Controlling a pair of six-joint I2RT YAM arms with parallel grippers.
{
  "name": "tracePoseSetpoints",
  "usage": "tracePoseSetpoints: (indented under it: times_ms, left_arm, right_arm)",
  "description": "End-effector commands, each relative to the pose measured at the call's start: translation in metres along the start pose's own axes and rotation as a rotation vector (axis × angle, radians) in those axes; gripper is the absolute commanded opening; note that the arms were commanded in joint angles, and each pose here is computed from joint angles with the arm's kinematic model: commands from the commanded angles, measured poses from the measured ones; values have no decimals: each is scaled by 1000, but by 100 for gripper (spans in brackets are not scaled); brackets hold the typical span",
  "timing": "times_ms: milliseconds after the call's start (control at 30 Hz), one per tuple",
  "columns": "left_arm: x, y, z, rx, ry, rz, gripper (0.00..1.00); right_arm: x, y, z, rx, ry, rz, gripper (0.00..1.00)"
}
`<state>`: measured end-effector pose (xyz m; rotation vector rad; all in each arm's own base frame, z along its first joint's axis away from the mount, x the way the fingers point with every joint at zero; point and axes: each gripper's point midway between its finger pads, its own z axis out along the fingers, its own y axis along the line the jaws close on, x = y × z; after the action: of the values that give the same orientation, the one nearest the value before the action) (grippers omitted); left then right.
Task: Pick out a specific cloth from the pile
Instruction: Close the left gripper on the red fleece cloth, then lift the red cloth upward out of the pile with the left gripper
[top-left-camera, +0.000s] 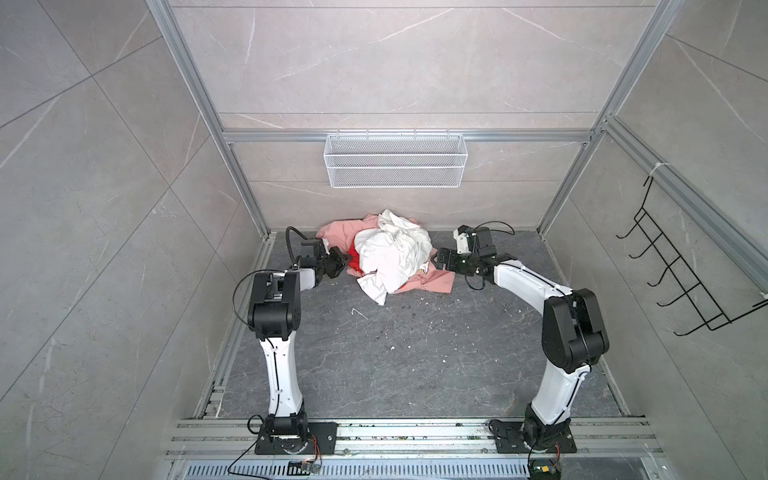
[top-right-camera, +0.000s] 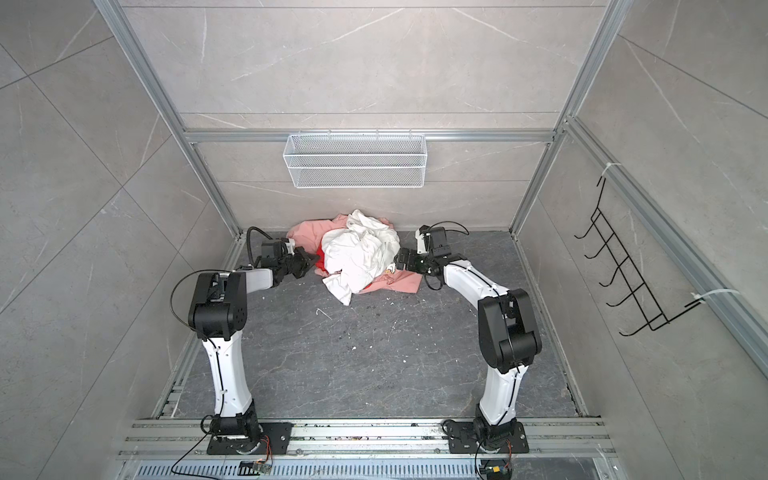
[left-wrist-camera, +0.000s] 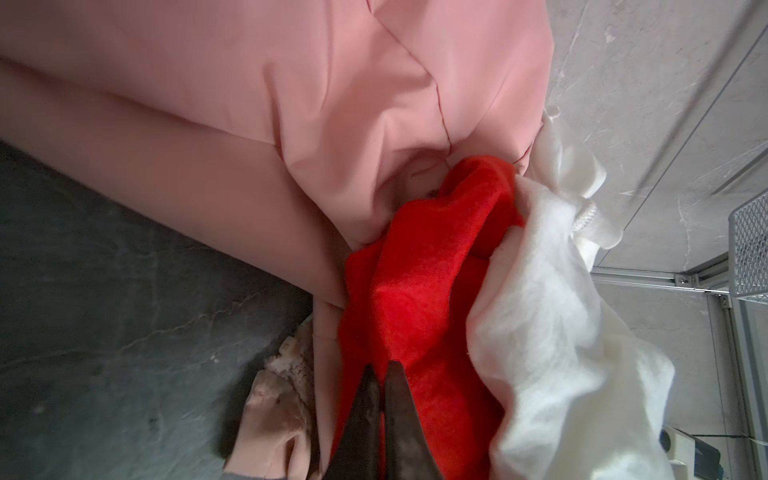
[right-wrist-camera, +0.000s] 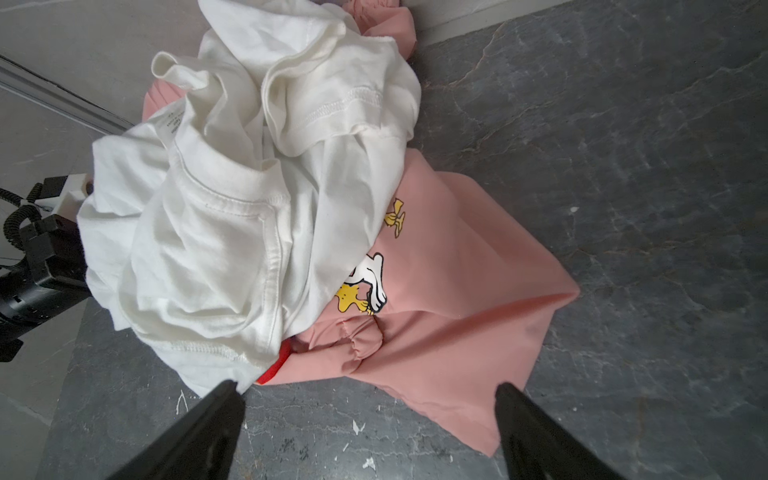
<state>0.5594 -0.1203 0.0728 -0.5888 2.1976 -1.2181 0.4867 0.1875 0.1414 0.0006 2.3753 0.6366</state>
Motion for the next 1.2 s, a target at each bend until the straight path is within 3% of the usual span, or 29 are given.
tracePoseSetpoints:
  times_ms: [0, 1167]
  left_arm:
    - [-14, -41, -10, 87, -23, 58, 0]
    - [-26, -195, -59, 266, -99, 257, 0]
  right_arm:
    - [-7, 8, -13, 1, -27, -2, 96]
    - [-16, 11, -51, 24, -114, -12, 97]
